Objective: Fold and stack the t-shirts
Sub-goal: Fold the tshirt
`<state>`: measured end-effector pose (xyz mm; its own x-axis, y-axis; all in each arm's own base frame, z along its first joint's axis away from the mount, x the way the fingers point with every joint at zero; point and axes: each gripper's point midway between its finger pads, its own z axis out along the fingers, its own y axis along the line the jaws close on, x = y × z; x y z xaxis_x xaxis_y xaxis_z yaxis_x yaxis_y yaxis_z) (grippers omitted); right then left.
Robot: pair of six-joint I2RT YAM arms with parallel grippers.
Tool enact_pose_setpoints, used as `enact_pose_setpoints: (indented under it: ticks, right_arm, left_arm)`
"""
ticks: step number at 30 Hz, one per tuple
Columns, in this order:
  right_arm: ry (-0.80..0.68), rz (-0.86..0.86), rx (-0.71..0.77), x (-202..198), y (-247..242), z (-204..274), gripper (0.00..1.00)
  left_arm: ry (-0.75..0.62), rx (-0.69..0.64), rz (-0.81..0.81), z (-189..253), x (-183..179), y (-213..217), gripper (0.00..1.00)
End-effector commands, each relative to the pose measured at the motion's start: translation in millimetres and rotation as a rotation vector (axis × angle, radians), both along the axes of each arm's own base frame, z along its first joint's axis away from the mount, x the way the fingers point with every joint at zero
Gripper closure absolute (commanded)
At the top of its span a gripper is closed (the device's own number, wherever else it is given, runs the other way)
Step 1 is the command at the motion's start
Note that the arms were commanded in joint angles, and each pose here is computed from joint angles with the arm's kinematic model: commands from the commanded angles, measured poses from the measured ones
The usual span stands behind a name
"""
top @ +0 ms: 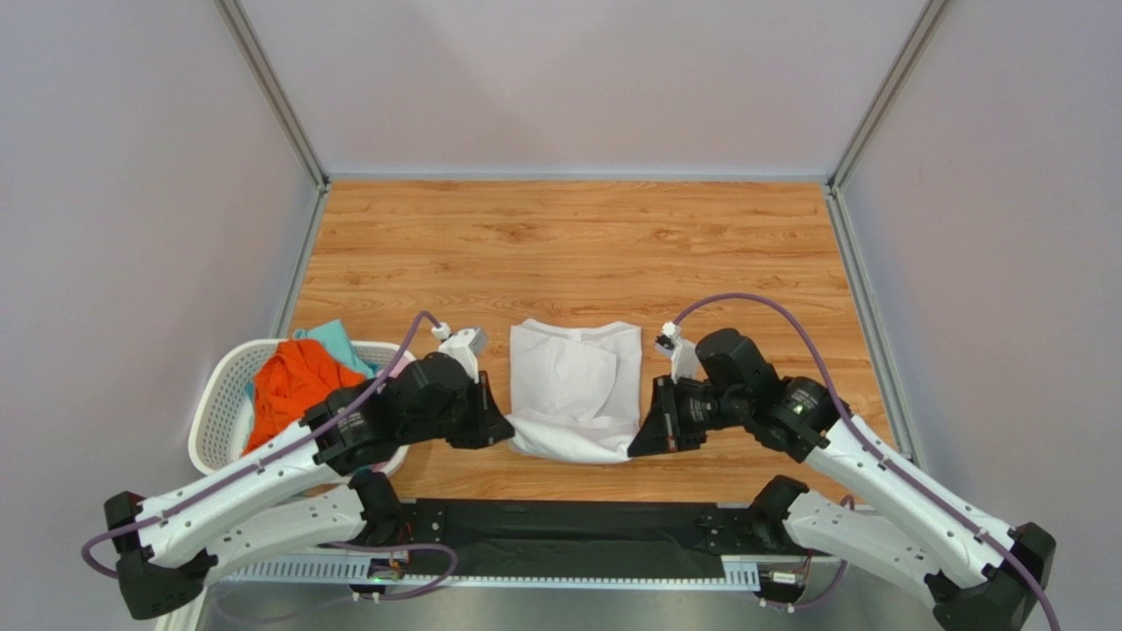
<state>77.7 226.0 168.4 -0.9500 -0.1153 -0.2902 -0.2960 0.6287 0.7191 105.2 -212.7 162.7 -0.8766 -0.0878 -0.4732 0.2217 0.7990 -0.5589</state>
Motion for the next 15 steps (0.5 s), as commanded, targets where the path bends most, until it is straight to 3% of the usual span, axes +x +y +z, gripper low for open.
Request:
enact_pose_setpoints:
  ticks: [1, 15]
  right_arm:
    - [0.016, 0.056, 0.083, -14.4, 4.4, 33.4, 1.00]
    - [-0.115, -0.117, 0.005, 38.3, -1.2, 39.2, 1.00]
  left_arm:
    - [-0.073, -0.027, -0.018, 27.4, 3.4, 1.5, 1.00]
    - [-0.239, 0.113, 0.206, 55.4, 57.0, 21.4, 1.00]
